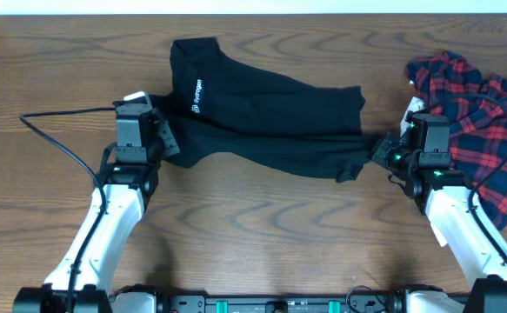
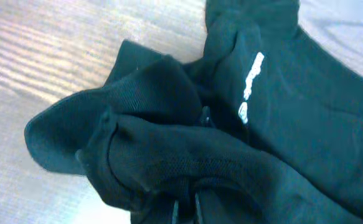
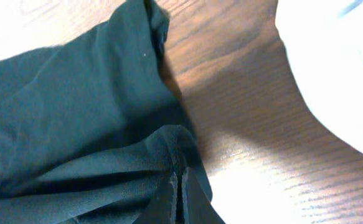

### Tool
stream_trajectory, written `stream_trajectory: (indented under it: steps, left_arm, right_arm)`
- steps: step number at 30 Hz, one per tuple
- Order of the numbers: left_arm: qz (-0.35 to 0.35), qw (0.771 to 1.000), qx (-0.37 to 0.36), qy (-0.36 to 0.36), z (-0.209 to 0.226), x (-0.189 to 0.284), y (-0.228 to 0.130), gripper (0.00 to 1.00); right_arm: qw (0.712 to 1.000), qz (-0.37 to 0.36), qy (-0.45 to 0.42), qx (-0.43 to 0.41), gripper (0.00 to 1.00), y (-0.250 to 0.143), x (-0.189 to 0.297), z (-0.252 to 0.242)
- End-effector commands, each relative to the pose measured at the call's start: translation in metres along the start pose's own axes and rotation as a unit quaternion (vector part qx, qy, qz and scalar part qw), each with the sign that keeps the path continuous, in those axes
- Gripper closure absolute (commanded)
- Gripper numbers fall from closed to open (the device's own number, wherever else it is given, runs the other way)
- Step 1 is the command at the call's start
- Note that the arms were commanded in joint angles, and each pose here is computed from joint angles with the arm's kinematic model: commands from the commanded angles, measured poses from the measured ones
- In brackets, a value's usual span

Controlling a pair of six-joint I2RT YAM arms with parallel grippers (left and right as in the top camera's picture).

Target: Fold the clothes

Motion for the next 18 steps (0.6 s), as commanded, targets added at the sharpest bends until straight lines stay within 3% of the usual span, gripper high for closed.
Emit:
stream_trajectory:
  steps: [1,8,14,15,18]
  left_arm:
    - [-0.039,0.999,0.005,-0.008,-0.007,0.002,0.023,0.94]
    - [-0.079,0.996,0.01,-0.027,-0.015,0.002,0.041,0.94]
    - [-0.043,0.999,0.006,-0.012,-0.01,-0.023,0.022,0.94]
    - [-0.033,0.999,0.005,-0.015,-0.01,-0.029,0.017,0.93]
    - [-0.015,1.0,0.003,-0.012,-0.008,-0.046,0.006,0.77]
  right_arm:
    - [0.999,-0.008,-0.031,-0.018,0.99,0.003,-0.007,-0.011]
    - [0.999,-0.026,-0.029,-0.017,0.99,0.011,-0.03,-0.013]
    - [0.999,-0.015,-0.03,-0.025,0.96,0.005,-0.048,-0.017]
    - [0.999,-0.01,-0.033,-0.026,0.94,0.002,-0.051,-0.019]
    - [0.999,-0.001,-0.038,-0.026,0.62,-0.002,-0.055,-0.022]
Point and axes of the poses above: each gripper's point midway between its finger pads, its own x axis back along the fingers, its own z axis along the line the jaws close on, y = z × x, the point moved 3 cm from there along x, back along the fingers, and after that the axes turned 5 degrees about x, right-handed, at the moved point
